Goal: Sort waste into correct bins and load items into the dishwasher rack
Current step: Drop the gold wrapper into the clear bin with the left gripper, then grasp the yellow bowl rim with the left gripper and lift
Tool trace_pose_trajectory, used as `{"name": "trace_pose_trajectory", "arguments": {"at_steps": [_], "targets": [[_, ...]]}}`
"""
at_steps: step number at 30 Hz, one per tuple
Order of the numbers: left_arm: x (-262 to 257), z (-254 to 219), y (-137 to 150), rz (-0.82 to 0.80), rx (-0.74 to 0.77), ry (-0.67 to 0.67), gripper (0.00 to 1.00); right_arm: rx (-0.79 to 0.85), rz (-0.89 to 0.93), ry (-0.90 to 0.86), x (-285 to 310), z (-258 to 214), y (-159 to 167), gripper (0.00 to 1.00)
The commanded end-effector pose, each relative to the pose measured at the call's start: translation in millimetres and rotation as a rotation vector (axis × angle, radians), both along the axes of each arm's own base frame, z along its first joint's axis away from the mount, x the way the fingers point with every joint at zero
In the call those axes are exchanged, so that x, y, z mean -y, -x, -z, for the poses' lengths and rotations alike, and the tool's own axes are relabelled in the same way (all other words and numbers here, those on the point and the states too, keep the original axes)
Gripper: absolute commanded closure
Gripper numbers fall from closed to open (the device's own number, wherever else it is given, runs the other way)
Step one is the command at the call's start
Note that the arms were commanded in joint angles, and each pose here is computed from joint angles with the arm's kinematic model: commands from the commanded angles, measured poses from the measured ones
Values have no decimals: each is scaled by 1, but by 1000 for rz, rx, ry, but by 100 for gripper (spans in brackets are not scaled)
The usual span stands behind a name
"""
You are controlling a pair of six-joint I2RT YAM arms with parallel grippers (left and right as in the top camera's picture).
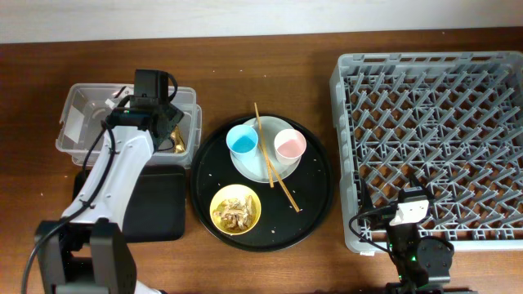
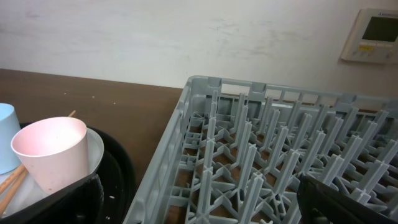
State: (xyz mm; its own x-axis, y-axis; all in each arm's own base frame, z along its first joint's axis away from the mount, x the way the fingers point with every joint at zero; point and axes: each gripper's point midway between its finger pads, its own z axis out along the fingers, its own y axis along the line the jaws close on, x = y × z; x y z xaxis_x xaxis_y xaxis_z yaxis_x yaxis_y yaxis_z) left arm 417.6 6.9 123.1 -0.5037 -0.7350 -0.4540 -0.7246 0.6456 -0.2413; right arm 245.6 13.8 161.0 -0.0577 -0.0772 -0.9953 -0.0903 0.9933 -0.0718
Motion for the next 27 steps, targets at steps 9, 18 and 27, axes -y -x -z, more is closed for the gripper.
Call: {"name": "trace_pose_trajectory", "arguments": {"at_steps": [9, 18, 27], "targets": [[125, -72, 86, 808, -48, 229, 43, -2, -1, -8, -1, 2, 0, 2], [208, -17, 178, 1133, -298, 103, 62, -2, -1, -8, -1, 2, 0, 2], [243, 23, 206, 1197, -267, -74, 74, -2, -1, -8, -1, 2, 0, 2]]}}
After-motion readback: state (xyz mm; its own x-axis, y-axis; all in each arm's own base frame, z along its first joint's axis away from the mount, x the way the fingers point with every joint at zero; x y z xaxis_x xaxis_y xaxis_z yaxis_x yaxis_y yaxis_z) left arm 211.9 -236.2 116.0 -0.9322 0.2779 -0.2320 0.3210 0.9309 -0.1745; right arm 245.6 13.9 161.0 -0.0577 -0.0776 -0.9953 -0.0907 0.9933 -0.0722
